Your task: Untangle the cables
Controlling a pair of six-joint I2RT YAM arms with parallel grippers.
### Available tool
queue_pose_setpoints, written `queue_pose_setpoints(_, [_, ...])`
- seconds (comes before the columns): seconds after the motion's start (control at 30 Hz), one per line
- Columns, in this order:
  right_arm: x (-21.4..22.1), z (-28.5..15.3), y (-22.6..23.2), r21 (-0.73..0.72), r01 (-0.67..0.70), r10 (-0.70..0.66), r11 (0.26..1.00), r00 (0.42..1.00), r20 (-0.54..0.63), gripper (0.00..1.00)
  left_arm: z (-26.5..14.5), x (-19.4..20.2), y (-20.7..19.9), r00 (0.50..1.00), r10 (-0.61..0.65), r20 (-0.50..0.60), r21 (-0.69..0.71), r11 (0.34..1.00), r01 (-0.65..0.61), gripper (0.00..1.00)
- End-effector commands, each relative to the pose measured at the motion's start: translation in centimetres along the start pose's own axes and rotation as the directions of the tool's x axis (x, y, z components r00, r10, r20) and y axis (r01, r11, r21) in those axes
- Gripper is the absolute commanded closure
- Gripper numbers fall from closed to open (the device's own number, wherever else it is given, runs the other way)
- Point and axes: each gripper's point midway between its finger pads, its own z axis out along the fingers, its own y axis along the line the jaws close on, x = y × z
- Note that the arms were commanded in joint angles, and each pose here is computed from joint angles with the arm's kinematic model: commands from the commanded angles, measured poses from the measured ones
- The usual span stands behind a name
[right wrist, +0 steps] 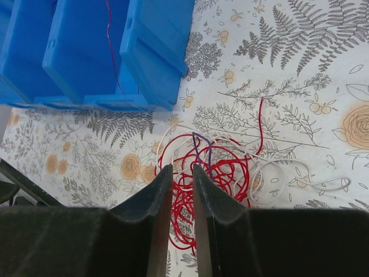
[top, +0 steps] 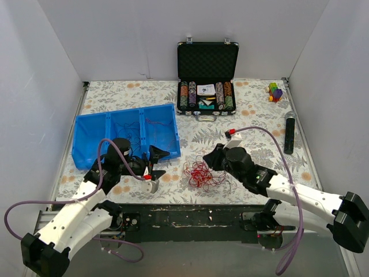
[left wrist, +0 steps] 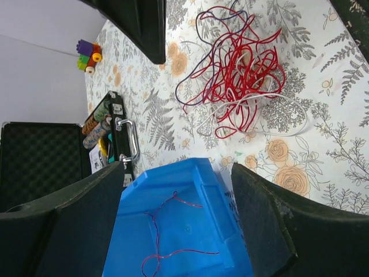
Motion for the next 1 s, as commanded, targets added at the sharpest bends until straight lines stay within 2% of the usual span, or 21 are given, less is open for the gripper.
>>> queue_pose_setpoints(0.0, [0.0,-0.9,0.2,-0.046,0.063,-0.064,0.997,0.998,-0.013,0.68,-0.6,-0.3,1.6,0.999,0.031,-0.034,-0.044,0.999,-0.032,0.26])
queue_pose_setpoints(0.1, [0.5,-1.0,0.7,-0.096,0.096,-0.098,0.991,0.995,-0.018,0.61,-0.8,-0.1,1.6,0.999,0.021,-0.050,-0.051,0.998,-0.024,0.27])
queue_pose_setpoints(0.23, [0.7,0.0,1.3,-0.116,0.129,-0.134,0.985,0.991,-0.030,0.58,-1.2,-0.1,1.9,0.998,0.003,-0.070,-0.072,0.997,-0.008,0.29])
queue_pose_setpoints(0.53, [1.5,3.9,0.8,-0.060,0.228,-0.233,0.972,0.967,-0.102,0.58,-3.4,-0.2,3.2,0.981,-0.107,-0.162,-0.146,0.986,0.083,0.32])
queue_pose_setpoints(0.97, [-2.3,3.3,0.8,-0.005,0.317,-0.317,0.948,0.948,-0.025,0.61,-5.1,-0.9,3.0,0.968,-0.153,-0.200,-0.183,0.976,0.116,0.33])
